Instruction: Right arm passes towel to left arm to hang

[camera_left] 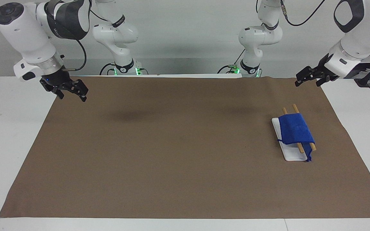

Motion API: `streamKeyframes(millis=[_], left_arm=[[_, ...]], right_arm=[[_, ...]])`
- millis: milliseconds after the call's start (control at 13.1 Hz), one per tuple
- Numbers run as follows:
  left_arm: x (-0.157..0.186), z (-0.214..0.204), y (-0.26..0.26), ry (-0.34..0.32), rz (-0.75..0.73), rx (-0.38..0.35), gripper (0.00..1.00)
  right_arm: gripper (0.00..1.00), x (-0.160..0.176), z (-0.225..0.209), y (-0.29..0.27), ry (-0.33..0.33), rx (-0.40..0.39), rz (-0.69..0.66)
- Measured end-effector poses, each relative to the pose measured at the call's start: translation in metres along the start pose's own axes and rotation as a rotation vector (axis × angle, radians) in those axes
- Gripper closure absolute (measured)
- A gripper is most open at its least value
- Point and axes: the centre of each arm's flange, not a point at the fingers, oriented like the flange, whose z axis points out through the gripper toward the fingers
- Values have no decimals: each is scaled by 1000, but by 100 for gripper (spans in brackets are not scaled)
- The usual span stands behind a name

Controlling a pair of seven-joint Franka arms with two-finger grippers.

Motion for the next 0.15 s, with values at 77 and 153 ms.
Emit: streamKeyframes(millis=[77, 153], left_arm=[[1, 2, 0, -4, -2, 0, 0], [2, 3, -1, -6, -4, 0, 0]], right_arm=[[0, 0, 0, -1, -1, 0, -2], [0, 0, 0, -3, -1, 0, -5]])
